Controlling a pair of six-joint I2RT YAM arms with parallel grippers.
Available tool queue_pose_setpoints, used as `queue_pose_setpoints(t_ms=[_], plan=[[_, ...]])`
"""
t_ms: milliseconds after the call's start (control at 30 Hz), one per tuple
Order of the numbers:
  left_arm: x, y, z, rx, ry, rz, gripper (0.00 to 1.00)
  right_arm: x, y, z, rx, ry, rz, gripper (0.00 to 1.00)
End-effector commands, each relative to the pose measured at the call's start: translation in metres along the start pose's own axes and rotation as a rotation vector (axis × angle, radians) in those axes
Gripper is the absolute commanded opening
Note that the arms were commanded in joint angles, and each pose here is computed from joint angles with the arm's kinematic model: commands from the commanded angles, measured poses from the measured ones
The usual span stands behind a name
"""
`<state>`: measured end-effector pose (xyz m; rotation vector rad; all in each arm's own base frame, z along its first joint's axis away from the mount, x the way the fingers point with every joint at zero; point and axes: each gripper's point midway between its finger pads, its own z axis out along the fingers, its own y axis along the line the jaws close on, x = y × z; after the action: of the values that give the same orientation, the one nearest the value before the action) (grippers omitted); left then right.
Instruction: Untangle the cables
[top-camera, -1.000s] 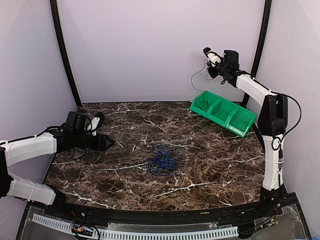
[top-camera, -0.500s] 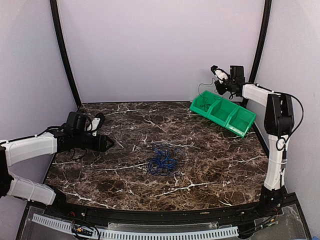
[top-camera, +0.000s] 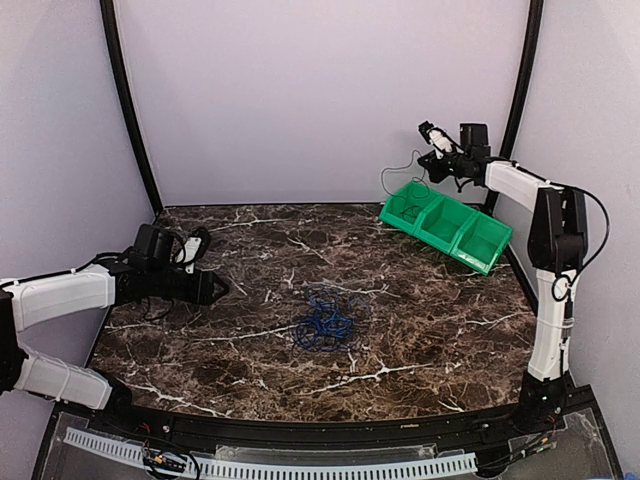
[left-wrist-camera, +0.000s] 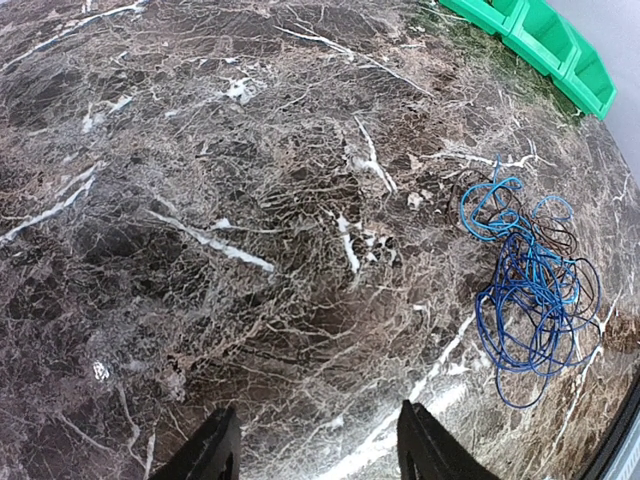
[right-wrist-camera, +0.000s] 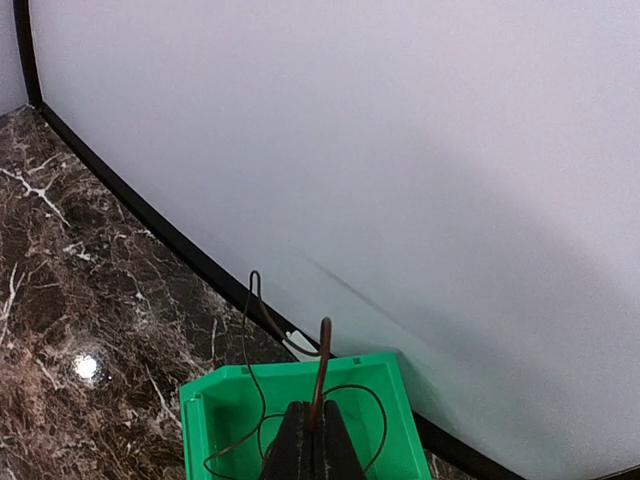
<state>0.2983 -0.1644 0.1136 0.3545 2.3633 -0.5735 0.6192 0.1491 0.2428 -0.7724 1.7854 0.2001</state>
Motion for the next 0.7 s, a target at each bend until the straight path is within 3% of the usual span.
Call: queue_pose_setpoints(t_ms=[0, 467, 633, 667], plan=[[-0.001, -0.004, 0.0, 0.017, 0.009, -0.004, 0.56, -0.004, 0.006, 0.014, -0.057, -0.049, 0.072, 0.0], [0.001, -0.005, 0.002, 0.023, 0.021, -0.006, 0.56, 0.084, 0.008, 0.04, -0.105, 0.101, 0.266, 0.0], [0.001, -0.005, 0.003, 0.025, 0.028, -0.006, 0.56, 0.098, -0.004, 0.04, -0.025, 0.161, 0.289, 0.0], [0.0, -0.006, 0.002, 0.026, 0.026, -0.005, 0.56, 0.1, -0.005, 0.038, -0.011, 0.176, 0.289, 0.04]])
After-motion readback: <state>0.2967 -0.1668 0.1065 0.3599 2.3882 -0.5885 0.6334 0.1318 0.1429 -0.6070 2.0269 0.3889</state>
